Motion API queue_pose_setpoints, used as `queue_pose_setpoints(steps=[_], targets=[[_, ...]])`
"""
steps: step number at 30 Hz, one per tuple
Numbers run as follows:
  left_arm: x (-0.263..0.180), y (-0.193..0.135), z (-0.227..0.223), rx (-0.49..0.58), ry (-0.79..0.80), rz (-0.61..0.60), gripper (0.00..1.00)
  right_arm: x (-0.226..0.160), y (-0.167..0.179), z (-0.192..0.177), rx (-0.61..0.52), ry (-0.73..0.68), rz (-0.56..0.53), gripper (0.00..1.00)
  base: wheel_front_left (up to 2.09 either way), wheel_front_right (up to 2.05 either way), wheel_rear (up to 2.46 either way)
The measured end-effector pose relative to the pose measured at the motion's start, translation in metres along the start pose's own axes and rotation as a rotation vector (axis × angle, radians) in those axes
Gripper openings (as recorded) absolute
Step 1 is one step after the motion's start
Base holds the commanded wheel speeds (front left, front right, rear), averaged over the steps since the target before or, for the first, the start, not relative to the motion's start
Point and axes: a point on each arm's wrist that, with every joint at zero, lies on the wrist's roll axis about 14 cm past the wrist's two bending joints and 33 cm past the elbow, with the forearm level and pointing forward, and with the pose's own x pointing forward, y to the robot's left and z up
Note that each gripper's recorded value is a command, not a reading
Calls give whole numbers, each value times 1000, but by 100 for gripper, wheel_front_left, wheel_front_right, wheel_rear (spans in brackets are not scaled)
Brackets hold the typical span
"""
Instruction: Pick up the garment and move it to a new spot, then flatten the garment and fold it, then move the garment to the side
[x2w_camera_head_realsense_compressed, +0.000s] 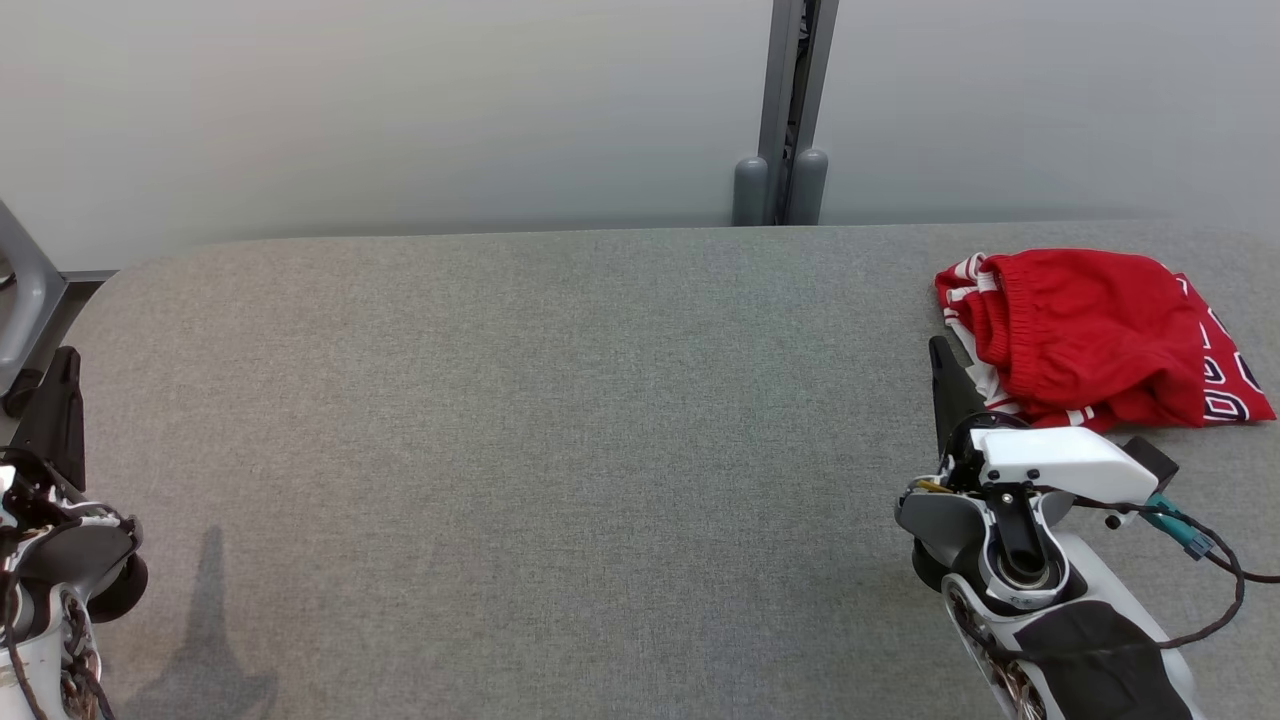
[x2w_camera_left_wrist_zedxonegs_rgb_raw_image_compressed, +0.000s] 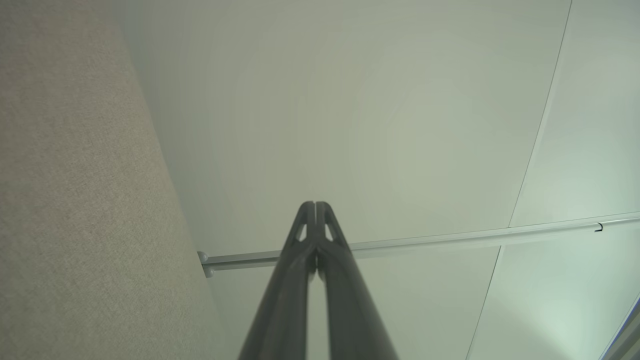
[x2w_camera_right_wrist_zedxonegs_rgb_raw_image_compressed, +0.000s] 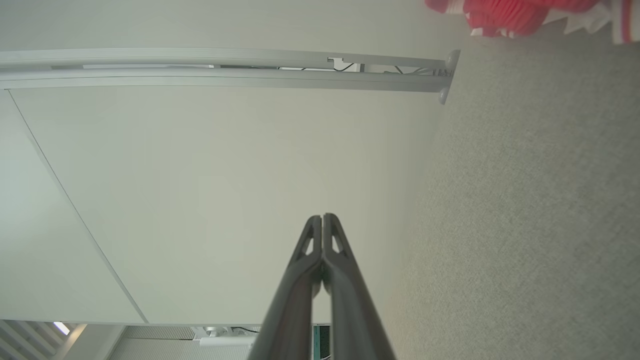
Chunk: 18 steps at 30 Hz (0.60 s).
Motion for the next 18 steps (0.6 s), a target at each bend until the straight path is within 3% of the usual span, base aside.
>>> queue_pose_setpoints(steps=[18], targets=[[0, 0, 0, 0, 0, 0, 0, 0, 0, 0, 0, 0, 0, 0, 0, 0, 0]])
